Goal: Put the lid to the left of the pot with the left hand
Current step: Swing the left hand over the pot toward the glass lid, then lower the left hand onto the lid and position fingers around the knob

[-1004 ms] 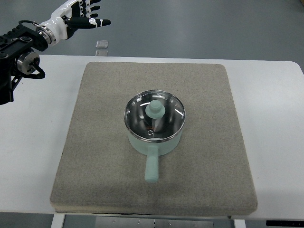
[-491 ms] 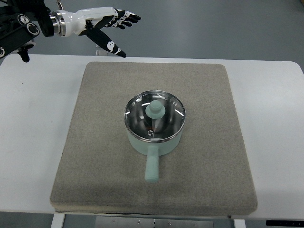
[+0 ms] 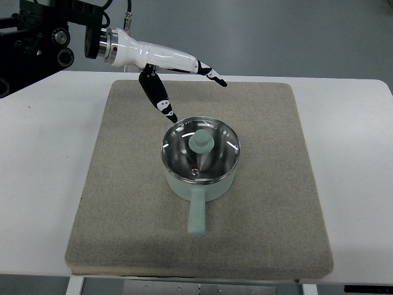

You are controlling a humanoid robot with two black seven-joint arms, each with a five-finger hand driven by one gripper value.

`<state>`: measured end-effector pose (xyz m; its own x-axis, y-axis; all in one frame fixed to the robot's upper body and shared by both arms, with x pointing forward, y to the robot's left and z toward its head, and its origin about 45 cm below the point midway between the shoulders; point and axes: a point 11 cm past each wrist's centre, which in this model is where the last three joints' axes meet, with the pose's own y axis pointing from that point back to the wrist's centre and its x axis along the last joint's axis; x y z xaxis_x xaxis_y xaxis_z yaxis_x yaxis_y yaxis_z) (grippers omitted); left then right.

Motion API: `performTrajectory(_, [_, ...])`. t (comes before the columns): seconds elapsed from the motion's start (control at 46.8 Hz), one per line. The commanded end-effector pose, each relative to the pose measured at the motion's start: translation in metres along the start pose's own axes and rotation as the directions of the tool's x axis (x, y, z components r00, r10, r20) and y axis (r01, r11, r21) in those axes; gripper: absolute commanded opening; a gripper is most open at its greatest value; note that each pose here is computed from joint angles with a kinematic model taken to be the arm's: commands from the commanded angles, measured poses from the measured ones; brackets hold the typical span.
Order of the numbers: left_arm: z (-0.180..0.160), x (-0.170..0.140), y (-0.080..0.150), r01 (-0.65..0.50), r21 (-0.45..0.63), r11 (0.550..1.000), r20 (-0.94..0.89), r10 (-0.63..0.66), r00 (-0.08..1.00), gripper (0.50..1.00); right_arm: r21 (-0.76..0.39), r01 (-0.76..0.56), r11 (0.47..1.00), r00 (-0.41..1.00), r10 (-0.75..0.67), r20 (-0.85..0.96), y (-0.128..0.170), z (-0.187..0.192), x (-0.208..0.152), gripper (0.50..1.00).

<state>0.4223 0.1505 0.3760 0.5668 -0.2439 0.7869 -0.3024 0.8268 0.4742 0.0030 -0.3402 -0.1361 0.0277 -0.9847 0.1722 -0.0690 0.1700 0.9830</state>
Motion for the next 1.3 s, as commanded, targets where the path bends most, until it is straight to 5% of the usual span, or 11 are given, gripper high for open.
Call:
performTrajectory(0.0, [0.010,-0.002,-0.002,0.050,-0.022,0.998,0.067,-0.049,0.997,0.992,0.000,0.000,1.000,1.000,0.000,0.001,0.000,0.000,0.000,0.921])
performTrajectory(0.577, [0.035,0.001,-0.015,0.178,0.023,0.984,0.358,-0.174,0.917,0.992,0.000,0.000,1.000,1.000,0.000,-0.001,0.000,0.000,0.000,0.921])
performTrajectory(1.281, [0.040,-0.017,-0.033,0.264,0.060,0.963,0.453,-0.262,0.852,0.994,0.000,0.000,1.000,1.000,0.000,-0.001,0.000,0.000,0.000,0.921])
